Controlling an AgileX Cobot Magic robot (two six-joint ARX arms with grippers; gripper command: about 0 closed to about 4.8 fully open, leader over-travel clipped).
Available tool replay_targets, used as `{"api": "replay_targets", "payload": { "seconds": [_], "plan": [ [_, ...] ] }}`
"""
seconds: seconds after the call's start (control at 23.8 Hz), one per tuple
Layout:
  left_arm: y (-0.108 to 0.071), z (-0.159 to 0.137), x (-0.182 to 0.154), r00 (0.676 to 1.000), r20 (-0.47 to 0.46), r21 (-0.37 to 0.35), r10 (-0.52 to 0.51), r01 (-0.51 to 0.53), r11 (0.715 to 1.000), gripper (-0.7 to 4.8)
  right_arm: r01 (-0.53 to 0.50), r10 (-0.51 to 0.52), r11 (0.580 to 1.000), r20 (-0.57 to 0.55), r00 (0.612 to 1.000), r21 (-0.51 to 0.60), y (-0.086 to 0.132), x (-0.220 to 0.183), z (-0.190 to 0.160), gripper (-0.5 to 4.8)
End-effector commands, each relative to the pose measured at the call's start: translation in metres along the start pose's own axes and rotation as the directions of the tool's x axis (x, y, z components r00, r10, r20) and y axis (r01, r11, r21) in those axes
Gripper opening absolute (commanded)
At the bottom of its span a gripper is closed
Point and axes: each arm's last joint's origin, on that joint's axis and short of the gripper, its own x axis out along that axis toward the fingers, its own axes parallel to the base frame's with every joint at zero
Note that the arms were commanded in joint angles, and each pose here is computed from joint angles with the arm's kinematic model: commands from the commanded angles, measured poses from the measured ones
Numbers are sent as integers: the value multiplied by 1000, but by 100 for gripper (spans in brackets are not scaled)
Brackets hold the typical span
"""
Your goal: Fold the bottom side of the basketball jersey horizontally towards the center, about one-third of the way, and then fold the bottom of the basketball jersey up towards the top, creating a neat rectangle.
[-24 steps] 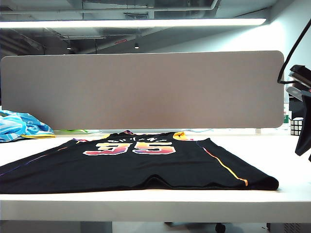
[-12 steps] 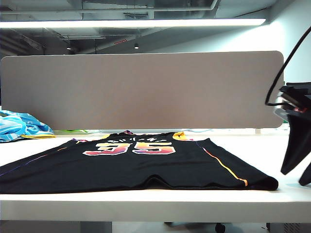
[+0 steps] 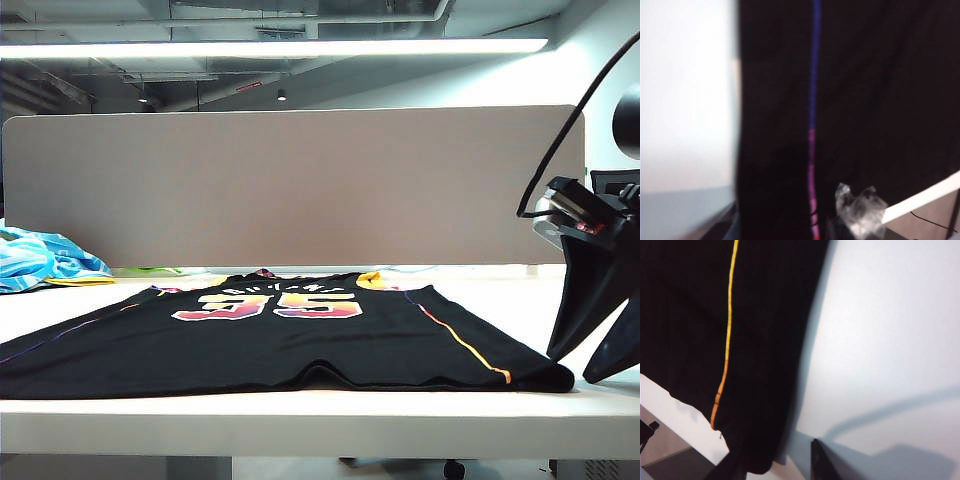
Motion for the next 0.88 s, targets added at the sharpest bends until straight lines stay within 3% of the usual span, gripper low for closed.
{"api": "replay_targets", "payload": {
  "seconds": [0.04,0.42,0.5,0.55,0.88],
  "plan": [
    [1,-4,10,998,-48,14,31,-30,999,216,15,-15,1000,-4,1000,12,0,2,-1,181],
    [-3,-3,18,996,-72,44,42,-39,998,216,7,-7,999,2,1000,31,-1,6,1,182],
    [-3,-4,18,996,-76,43,53,-50,998,216,-34,34,999,-4,999,34,3,13,3,250],
    [-3,-4,18,996,-76,43,54,-50,998,216,-36,37,999,-8,999,30,5,15,3,255],
    [-3,-4,19,996,-75,43,53,-50,998,215,-16,16,1000,-31,999,26,10,22,2,252]
  ]
}}
